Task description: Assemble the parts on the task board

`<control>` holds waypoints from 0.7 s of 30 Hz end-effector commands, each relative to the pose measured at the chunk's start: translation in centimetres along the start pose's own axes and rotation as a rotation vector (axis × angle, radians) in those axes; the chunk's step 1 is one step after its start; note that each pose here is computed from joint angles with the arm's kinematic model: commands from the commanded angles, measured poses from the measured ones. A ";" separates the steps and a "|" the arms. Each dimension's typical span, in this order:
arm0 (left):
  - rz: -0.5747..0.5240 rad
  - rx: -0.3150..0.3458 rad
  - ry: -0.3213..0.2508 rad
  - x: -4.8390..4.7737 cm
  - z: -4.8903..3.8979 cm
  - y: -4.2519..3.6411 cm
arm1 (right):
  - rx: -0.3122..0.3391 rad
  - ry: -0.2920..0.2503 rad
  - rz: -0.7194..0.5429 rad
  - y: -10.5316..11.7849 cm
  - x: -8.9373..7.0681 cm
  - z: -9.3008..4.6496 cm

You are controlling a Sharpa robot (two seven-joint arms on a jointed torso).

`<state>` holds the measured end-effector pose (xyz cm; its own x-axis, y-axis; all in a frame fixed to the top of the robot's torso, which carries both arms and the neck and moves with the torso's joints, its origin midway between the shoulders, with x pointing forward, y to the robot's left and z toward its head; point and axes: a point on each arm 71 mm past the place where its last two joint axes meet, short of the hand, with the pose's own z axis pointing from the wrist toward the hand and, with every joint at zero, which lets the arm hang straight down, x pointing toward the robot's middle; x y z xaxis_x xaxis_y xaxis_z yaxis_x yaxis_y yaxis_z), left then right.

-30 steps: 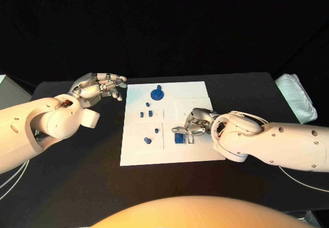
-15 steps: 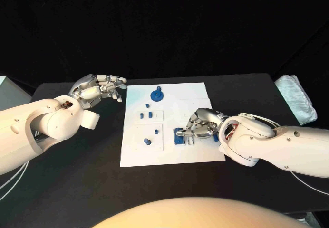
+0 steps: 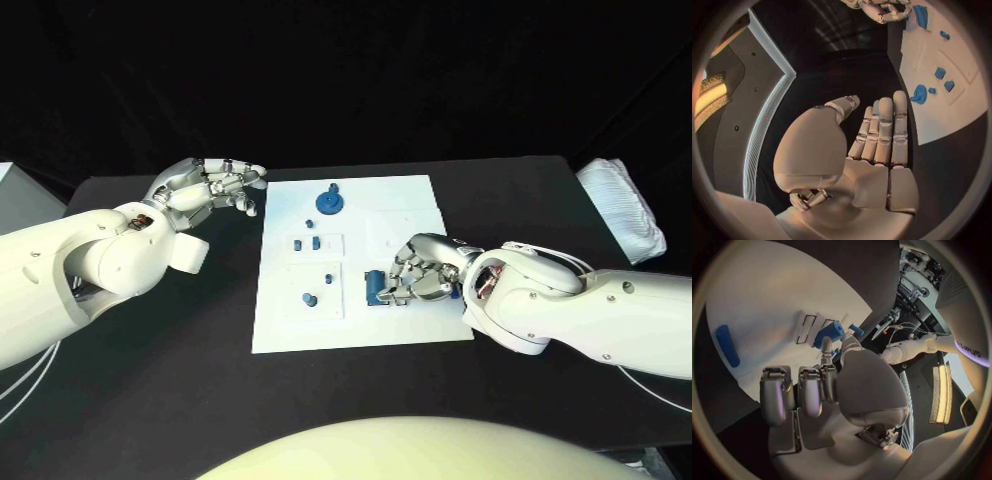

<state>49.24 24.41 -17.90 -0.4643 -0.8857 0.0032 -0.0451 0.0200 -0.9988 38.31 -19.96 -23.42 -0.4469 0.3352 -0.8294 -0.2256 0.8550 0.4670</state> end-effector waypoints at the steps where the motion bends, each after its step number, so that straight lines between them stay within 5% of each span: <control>1: -0.002 0.006 0.021 0.24 0.06 -0.07 | -0.033 0.007 -0.039 0.2 0.3 0.0; 21: 0.000 0.004 0.017 0.03 0.04 -0.03 | 0.037 -0.027 -0.041 -1.4 0.3 0.6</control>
<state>49.30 24.52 -17.94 -0.4626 -0.8866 0.0015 -0.0454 0.0220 -0.9987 38.81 -20.51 -24.52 -0.4320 0.3104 -0.8468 -0.2206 0.8740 0.4330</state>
